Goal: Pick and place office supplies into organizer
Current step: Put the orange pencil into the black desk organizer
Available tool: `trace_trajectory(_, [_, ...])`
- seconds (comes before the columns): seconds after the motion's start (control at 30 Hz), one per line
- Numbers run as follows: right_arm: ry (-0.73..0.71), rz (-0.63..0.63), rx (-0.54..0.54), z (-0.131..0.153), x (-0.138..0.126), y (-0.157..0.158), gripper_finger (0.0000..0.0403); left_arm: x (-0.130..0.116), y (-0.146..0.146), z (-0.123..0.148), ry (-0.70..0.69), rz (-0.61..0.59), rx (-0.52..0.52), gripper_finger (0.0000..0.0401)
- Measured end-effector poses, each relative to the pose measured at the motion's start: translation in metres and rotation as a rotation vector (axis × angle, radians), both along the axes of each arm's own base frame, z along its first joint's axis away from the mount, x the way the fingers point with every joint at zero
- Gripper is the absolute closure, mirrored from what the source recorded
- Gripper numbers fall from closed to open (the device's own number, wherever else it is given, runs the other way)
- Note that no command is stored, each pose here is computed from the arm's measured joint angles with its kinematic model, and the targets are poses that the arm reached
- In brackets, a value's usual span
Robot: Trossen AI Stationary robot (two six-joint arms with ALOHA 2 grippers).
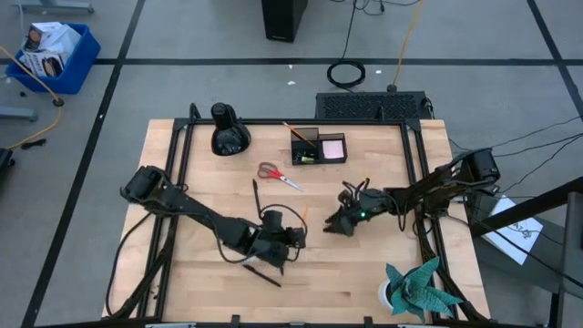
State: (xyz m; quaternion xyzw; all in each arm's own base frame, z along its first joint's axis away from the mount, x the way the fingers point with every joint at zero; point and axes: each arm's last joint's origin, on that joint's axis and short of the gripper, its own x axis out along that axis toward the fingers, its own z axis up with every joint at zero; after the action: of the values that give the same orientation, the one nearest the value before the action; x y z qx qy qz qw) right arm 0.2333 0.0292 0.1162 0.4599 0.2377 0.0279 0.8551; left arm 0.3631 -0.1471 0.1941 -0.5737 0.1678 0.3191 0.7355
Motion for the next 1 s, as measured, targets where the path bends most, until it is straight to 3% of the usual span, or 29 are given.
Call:
trace_trajectory(0.1, [0.004,0.108,-0.027,-0.001,-0.002,0.008,0.0078,0.003,0.005,0.0,0.001,-0.003,-0.017,0.0381])
trace_trajectory(0.3, [0.105,0.177,-0.036,-0.01,-0.01,0.023,0.0078,0.006,0.009,0.001,-0.014,-0.002,-0.038,0.0396])
trace_trajectory(0.43, [0.109,0.259,-0.165,-0.014,-0.014,0.031,0.0078,0.008,0.012,0.001,-0.012,-0.004,-0.063,0.0381])
trace_trajectory(0.53, [0.108,0.303,-0.167,-0.015,-0.017,0.039,0.0078,0.01,0.015,0.002,-0.016,-0.009,-0.087,0.0372])
trace_trajectory(0.67, [0.06,0.369,-0.212,-0.013,-0.018,0.048,0.0078,0.013,0.019,0.003,-0.037,0.0,-0.1,0.0378])
trace_trajectory(0.77, [0.043,0.341,-0.243,-0.012,-0.019,0.051,0.0078,0.016,0.024,0.005,-0.056,0.009,-0.109,0.0389])
trace_trajectory(1.0, [-0.103,0.347,-0.418,-0.005,-0.016,0.056,0.0083,0.021,0.035,0.005,-0.067,0.019,-0.135,0.0386])
